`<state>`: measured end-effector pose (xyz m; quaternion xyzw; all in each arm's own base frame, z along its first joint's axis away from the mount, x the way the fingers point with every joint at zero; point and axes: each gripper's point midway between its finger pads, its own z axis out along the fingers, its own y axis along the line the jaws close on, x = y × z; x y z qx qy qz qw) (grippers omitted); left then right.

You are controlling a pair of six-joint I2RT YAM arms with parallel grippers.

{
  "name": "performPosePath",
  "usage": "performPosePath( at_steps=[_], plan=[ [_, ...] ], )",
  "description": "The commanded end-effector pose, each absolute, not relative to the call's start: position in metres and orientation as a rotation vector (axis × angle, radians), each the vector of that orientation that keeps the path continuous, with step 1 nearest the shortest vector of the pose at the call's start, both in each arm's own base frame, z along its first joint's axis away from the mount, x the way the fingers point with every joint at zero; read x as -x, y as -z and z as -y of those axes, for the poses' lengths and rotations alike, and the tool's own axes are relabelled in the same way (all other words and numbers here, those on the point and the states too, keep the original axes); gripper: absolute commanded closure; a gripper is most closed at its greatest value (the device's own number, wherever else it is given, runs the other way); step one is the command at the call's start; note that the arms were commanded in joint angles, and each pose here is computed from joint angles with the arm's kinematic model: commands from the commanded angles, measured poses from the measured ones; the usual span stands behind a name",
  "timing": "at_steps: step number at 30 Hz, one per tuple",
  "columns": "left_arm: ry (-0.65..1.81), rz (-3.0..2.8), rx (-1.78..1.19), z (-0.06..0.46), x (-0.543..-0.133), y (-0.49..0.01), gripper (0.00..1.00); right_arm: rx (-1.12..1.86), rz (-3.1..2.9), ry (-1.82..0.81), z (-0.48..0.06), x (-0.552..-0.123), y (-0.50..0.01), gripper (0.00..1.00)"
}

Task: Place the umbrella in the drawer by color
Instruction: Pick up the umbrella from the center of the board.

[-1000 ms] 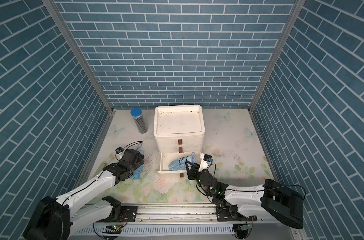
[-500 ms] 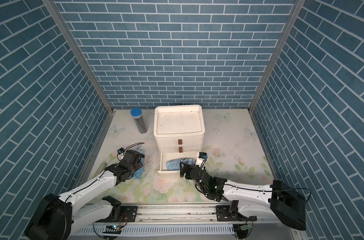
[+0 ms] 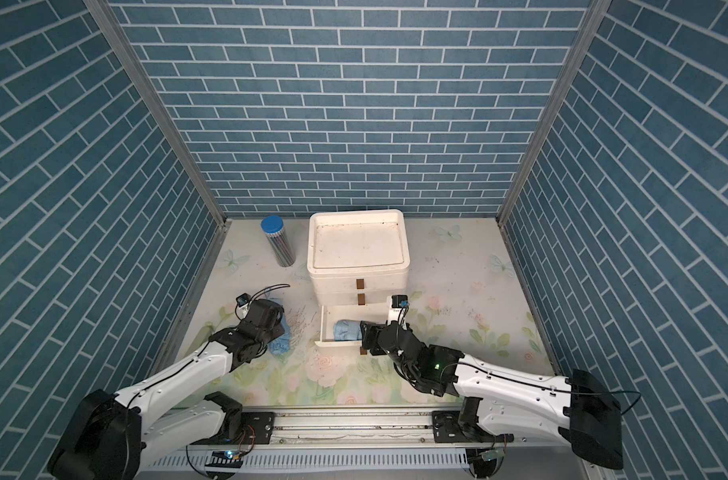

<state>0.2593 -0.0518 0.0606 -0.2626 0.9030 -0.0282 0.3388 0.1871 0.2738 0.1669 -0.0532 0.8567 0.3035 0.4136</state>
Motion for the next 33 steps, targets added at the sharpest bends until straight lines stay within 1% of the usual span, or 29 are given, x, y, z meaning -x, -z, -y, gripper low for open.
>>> performPosePath(
  at_steps=[1, 2, 4, 7, 10, 13, 16, 18, 20, 24, 29, 33],
  plan=[
    [0.049, -2.326, 0.650, 0.050, -0.261, -0.081, 1.00, 0.283, -2.101, -0.828, -0.297, -0.181, -0.194, 0.35],
    [0.063, -2.299, 0.641, 0.052, -0.265, -0.095, 1.00, 0.310, -2.100, -0.850, -0.303, -0.179, -0.199, 0.40],
    [0.069, -2.265, 0.612, 0.053, -0.268, -0.115, 1.00, 0.365, -2.096, -0.898, -0.316, -0.175, -0.211, 0.43],
    [0.114, -2.196, 0.516, 0.061, -0.275, -0.161, 1.00, 0.456, -2.098, -0.975, -0.333, -0.170, -0.235, 0.42],
    [0.127, -2.134, 0.387, 0.067, -0.279, -0.213, 1.00, 0.516, -2.094, -1.072, -0.340, -0.170, -0.262, 0.36],
    [0.127, -2.078, 0.256, 0.071, -0.280, -0.266, 1.00, 0.550, -2.064, -1.177, -0.339, -0.173, -0.289, 0.31],
    [0.314, -1.995, -0.007, 0.107, -0.275, -0.315, 1.00, 0.572, -2.008, -1.209, -0.335, -0.177, -0.313, 0.21],
    [0.448, -1.933, -0.180, 0.132, -0.264, -0.340, 1.00, 0.588, -1.979, -1.237, -0.334, -0.179, -0.326, 0.18],
    [0.512, -1.919, -0.304, 0.148, -0.255, -0.352, 1.00, 0.598, -1.956, -1.264, -0.333, -0.180, -0.334, 0.15],
    [0.652, -1.921, -0.600, 0.182, -0.232, -0.349, 1.00, 0.616, -1.938, -1.289, -0.332, -0.181, -0.341, 0.13],
    [0.804, -1.849, -0.733, 0.204, -0.208, -0.351, 1.00, 0.596, -1.946, -1.274, -0.320, -0.187, -0.337, 0.10],
    [0.882, -1.846, -0.816, 0.224, -0.195, -0.337, 1.00, 0.595, -1.913, -1.323, -0.318, -0.183, -0.342, 0.09]
  ],
)
